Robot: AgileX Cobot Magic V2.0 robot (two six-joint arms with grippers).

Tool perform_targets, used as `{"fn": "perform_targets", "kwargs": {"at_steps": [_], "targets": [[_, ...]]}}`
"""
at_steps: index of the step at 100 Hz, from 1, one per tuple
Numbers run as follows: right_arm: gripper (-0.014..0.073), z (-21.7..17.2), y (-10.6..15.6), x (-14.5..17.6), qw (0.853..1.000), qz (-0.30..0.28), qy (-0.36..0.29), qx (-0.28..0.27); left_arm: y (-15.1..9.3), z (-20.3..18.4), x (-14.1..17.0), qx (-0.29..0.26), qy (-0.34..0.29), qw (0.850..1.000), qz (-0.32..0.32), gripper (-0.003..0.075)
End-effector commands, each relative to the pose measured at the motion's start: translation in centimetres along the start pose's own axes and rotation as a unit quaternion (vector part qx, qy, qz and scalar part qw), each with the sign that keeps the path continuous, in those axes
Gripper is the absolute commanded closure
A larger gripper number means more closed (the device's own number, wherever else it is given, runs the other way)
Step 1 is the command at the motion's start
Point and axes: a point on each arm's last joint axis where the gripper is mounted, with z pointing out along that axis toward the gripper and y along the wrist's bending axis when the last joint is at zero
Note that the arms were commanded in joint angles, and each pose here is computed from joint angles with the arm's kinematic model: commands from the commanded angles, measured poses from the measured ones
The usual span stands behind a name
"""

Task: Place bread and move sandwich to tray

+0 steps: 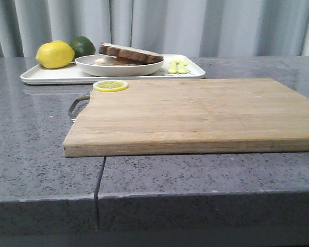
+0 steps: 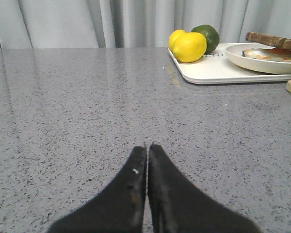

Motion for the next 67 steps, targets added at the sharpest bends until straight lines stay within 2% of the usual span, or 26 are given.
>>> {"fn": "perform_targets", "kwargs": {"at_steps": [1,67], "targets": [[0.0714,-0.19,-0.04,-0.8,0.999,-0.002,-0.051,0.003,-0.15,-0.2,-0.4,0.012,-0.048,0.999,-0.01,0.0739],[0.0714,-0.19,-0.05,-0.8,0.999,-0.011,-0.051,0.004,-0.15,-0.2,-0.4,0.012,-0.048,0.999,-0.01,0.0739]]}}
